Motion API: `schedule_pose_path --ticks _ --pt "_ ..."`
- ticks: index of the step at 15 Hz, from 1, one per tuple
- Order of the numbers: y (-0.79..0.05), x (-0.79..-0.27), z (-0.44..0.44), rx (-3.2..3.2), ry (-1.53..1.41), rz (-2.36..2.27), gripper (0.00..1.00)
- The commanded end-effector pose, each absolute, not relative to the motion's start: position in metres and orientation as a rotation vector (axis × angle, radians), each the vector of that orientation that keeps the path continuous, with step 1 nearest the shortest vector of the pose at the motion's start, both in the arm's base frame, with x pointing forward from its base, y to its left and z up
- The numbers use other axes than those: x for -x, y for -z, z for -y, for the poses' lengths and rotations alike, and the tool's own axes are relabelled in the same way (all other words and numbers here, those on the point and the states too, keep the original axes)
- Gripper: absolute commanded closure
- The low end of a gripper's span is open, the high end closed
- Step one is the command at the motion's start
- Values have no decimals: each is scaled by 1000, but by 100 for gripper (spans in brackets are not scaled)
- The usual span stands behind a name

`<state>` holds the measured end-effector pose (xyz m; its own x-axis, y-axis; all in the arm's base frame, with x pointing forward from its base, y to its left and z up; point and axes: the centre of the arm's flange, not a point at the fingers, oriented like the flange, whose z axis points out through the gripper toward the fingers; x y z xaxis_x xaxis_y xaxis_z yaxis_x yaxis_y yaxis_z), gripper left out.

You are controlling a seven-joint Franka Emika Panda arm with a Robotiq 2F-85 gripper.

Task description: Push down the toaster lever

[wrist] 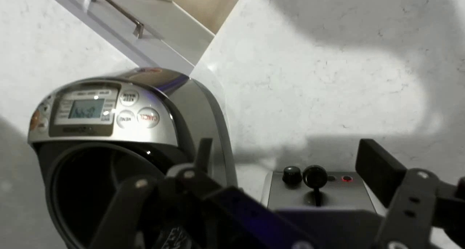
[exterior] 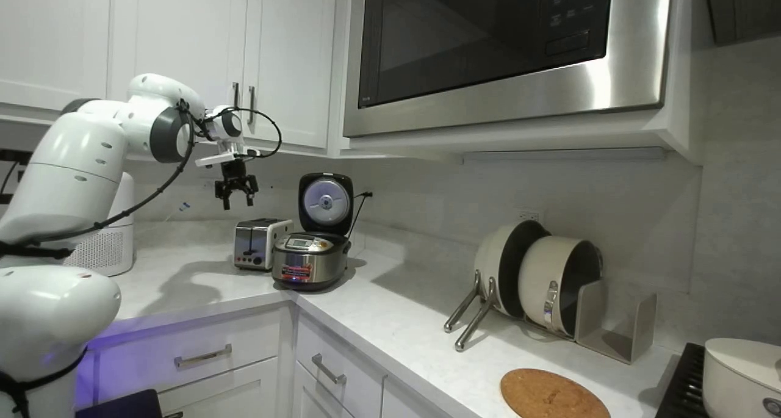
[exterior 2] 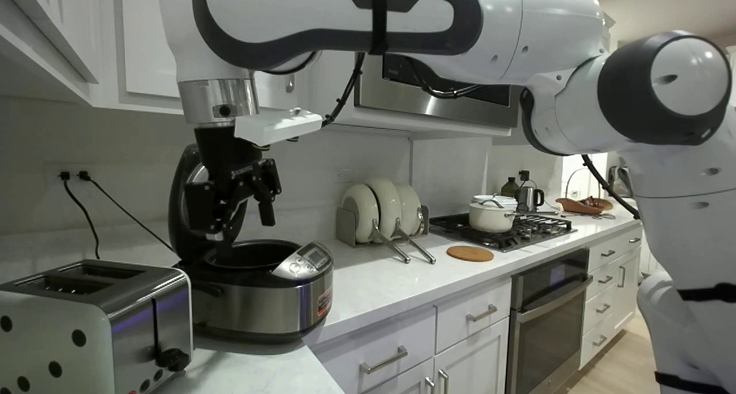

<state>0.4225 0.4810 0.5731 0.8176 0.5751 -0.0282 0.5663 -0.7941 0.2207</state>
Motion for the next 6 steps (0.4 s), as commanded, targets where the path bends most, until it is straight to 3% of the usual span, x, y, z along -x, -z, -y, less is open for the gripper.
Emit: schedule_pose_path --ticks 1,6 --pt "-587 -414 -478 -2823 93 -750 0" --pt "-583 -409 -474 -2849 98 -713 0"
